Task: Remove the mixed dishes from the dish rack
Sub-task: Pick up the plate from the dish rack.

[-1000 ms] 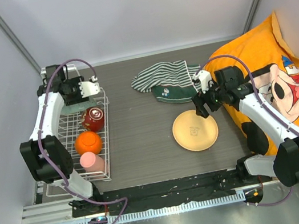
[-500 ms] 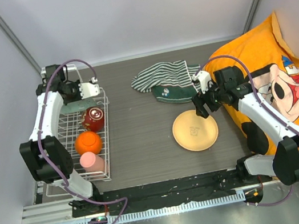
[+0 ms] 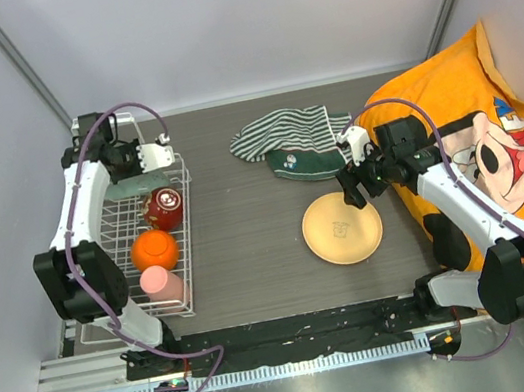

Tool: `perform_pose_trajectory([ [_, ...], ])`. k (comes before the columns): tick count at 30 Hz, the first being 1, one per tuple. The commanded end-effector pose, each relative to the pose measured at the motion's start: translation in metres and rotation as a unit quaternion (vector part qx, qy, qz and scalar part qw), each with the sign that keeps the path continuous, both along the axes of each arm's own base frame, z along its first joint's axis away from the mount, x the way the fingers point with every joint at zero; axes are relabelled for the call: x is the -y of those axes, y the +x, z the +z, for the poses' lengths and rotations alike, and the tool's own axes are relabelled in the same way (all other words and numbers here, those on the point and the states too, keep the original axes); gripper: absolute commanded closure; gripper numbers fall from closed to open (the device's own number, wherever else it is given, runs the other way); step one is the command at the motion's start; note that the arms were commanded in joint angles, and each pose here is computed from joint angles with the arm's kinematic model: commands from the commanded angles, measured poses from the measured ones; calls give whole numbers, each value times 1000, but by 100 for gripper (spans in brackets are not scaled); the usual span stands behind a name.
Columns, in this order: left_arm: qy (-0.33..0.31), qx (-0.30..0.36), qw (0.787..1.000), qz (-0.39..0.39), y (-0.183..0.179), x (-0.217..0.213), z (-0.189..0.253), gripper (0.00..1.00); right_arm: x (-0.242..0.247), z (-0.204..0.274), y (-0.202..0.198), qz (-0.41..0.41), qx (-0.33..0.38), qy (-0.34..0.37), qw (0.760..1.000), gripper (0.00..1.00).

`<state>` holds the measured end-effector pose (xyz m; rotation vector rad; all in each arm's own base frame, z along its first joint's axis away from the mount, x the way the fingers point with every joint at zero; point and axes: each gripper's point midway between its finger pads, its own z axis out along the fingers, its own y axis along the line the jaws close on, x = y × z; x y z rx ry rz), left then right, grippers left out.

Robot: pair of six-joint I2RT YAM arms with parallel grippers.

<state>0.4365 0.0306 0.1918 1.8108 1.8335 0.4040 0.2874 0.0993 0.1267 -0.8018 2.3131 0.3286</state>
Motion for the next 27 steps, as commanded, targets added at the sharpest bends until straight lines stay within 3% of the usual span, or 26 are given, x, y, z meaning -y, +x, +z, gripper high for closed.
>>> perform_pose_trajectory([
  [1,-15,105,994,2,1,3,81,100,-3,8,6,7,21,4,1000,16],
  [19,-70,159,985,-19,-18,25,147,100,-3,7,6,8,21,2,1000,15],
  [27,-175,180,968,-15,-40,52,193,100,-4,16,9,0,30,9,1000,16],
])
